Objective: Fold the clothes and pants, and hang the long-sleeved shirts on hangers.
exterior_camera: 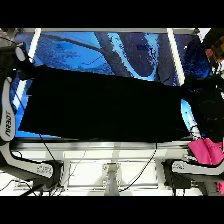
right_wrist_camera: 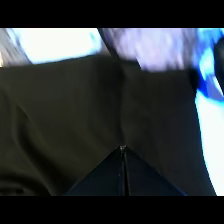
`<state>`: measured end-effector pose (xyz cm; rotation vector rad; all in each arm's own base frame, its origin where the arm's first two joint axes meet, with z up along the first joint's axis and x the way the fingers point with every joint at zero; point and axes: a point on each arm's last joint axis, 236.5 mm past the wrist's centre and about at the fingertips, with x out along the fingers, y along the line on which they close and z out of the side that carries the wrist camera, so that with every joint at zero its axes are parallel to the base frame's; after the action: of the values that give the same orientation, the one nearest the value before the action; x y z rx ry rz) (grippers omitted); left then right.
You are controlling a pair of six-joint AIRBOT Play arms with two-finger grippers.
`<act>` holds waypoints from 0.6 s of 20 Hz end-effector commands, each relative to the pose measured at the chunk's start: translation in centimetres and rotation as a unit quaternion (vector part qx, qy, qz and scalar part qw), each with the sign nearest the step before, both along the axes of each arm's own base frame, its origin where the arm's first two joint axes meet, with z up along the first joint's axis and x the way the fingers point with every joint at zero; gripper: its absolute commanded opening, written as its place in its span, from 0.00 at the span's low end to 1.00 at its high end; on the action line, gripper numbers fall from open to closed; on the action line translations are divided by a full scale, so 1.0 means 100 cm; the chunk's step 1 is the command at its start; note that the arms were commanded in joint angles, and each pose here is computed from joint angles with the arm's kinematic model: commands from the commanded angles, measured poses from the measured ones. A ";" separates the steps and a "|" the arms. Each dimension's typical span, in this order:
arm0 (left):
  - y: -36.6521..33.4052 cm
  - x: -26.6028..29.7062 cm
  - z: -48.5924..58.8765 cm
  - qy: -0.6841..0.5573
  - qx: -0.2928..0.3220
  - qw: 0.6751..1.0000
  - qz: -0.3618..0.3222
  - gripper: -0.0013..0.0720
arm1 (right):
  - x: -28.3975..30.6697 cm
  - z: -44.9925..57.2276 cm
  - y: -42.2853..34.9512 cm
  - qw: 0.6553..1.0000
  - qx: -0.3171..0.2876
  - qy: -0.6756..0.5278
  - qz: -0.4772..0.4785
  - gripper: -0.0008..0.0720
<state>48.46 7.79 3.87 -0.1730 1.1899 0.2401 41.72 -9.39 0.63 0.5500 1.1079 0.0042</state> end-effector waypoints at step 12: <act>0.049 -0.197 -0.038 -0.078 -0.260 0.960 0.066 0.02 | -0.081 0.006 0.054 0.963 0.246 -0.089 -0.062 0.07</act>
<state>32.06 13.31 1.62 -0.5972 1.1583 0.0753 32.92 -4.38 0.75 1.0207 0.9425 0.2113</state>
